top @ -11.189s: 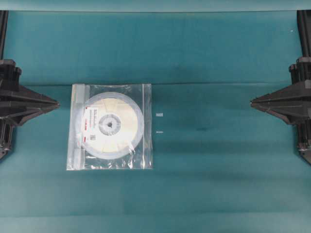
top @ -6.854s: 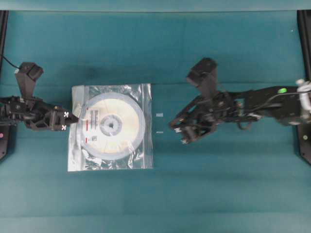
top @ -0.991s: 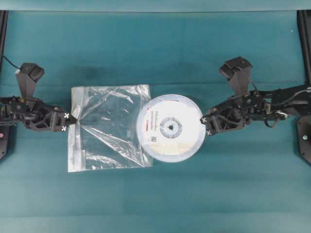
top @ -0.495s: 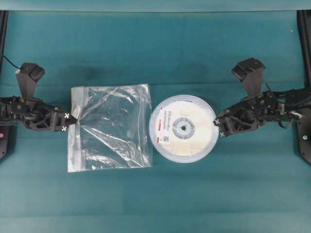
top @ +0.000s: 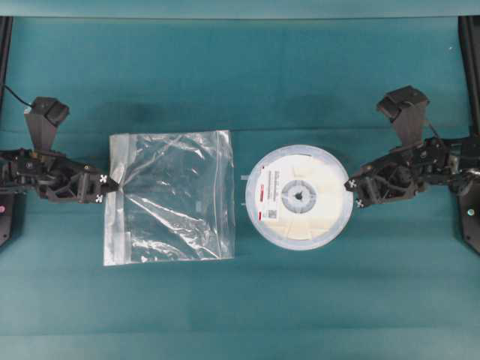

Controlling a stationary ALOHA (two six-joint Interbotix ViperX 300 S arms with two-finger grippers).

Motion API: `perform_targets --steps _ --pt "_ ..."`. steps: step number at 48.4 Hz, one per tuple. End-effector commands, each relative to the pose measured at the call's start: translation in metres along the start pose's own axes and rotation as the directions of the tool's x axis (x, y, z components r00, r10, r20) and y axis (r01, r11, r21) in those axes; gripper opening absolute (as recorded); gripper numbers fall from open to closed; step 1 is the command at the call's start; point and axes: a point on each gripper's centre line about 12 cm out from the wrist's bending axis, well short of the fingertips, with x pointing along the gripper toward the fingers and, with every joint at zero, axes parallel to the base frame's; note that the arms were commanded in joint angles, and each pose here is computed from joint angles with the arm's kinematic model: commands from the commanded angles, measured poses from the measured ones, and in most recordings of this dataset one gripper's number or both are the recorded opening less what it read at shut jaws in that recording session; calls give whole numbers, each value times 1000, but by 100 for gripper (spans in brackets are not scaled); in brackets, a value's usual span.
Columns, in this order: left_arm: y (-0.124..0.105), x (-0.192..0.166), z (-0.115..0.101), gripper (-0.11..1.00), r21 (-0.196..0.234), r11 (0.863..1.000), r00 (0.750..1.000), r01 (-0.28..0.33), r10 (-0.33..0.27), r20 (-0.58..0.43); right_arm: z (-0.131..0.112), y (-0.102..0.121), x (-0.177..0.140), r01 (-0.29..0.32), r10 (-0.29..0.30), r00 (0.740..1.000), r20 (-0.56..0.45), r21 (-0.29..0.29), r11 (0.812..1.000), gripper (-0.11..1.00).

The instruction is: Take out the reel from the clear zip bag.

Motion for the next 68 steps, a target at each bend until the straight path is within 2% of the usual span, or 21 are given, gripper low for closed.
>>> perform_targets --steps 1,17,31,41,44,46,56,58,68 --pt "-6 1 3 0 7 1000 1000 20 -20 8 2 2 -3 -9 9 1000 8 9 1000 9" --pt "-13 6 7 1 9 1000 1000 27 -27 12 2 2 -1 -7 7 1000 7 7 1000 9" --pt "-15 7 8 0 38 999 999 29 -30 13 2 2 -1 -4 4 1000 3 8 1000 9" --pt "-11 7 6 0 38 999 1000 -4 5 -5 2 3 -1 -2 2 1000 1 10 1000 9" --pt "-11 7 5 0 38 999 1000 -7 7 -6 3 3 -1 -2 2 1000 1 11 1000 16" --pt "-12 7 6 0 38 999 1000 -2 2 -3 3 4 -1 -4 4 1000 2 11 1000 24" --pt "-15 7 7 0 55 998 1000 12 -12 4 6 9 -2 -9 9 1000 1 5 1000 81" --pt "-15 7 8 0 58 998 1000 14 -14 5 6 10 -2 -11 11 1000 3 5 1000 88" --pt "-16 7 8 1 61 998 1000 18 -19 8 7 12 -3 -22 22 1000 9 1 1000 88"
